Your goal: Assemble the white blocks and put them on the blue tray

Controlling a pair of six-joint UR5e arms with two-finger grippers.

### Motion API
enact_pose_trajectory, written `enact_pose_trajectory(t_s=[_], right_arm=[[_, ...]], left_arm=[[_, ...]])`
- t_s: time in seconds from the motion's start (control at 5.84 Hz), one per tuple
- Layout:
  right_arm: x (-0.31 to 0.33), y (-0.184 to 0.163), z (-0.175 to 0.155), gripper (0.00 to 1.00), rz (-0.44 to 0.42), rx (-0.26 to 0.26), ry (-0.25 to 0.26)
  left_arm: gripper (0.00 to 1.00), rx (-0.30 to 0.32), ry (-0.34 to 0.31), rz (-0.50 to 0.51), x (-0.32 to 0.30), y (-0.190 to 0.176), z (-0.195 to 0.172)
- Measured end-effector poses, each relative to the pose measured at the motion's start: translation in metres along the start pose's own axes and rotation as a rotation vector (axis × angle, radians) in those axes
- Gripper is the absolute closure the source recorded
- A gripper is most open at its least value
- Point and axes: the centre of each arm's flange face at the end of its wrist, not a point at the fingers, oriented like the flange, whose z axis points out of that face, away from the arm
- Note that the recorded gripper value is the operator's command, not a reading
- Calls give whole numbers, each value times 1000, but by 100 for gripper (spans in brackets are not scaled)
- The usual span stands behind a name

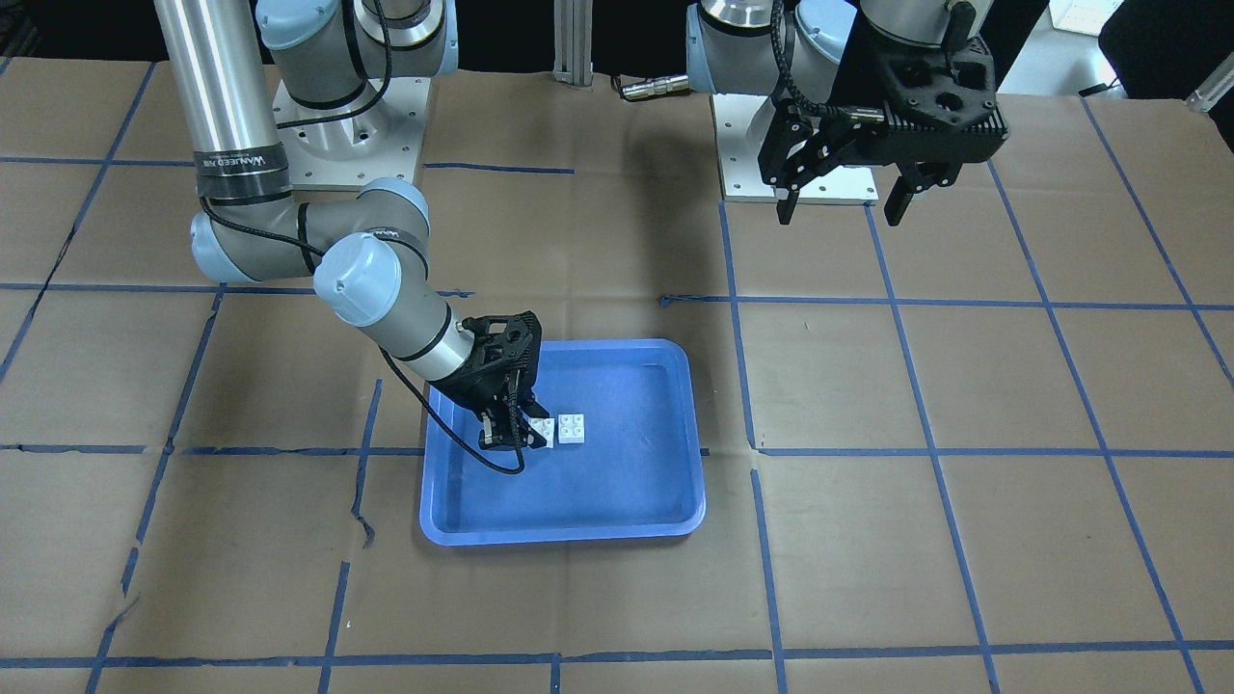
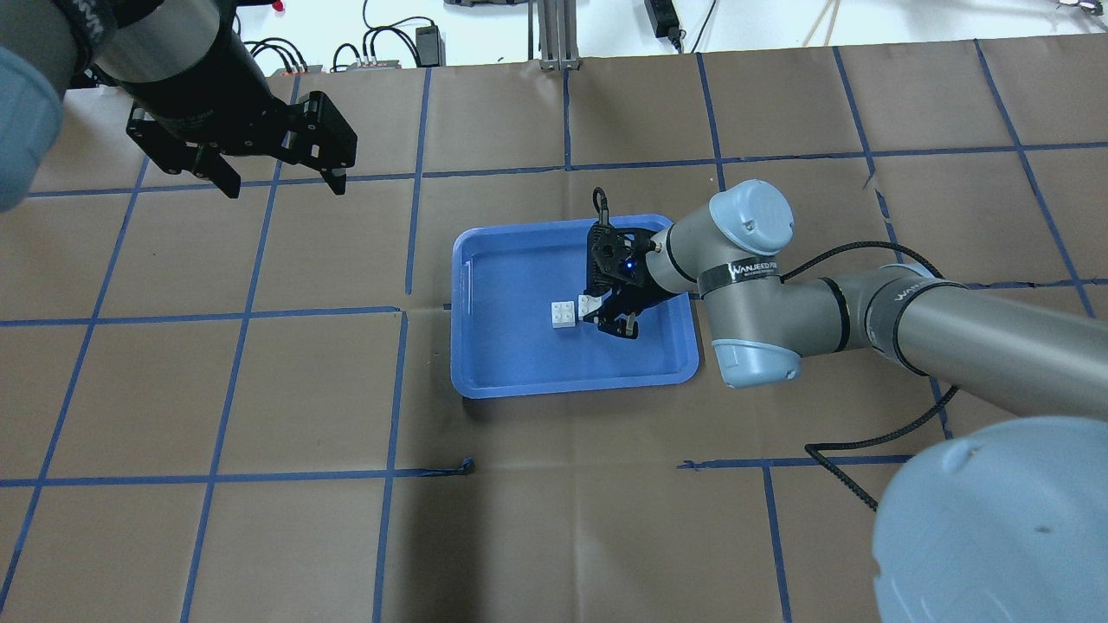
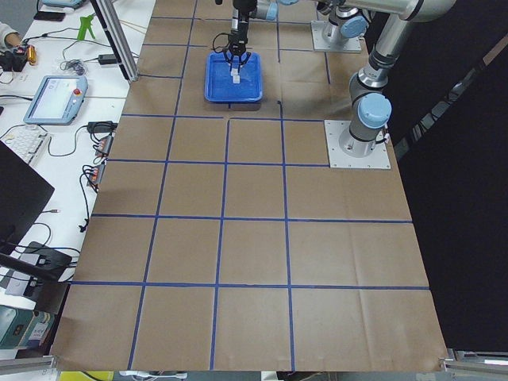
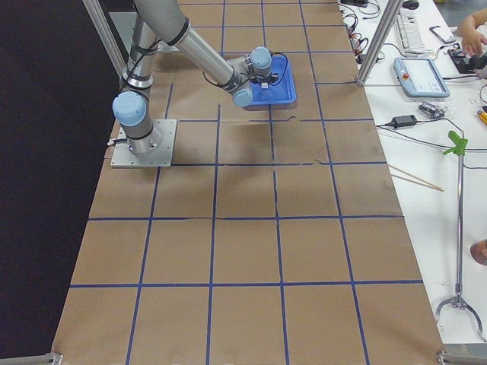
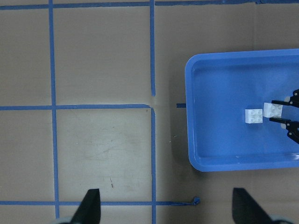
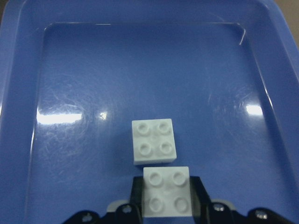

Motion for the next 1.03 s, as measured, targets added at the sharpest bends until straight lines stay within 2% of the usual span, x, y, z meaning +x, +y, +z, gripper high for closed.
enact_pose_trajectory(t_s=[1.03], right_arm=[[-5,-4,3,73,8,3,-9]], left_arm=[[1,12,-5,-2,-2,3,-6]])
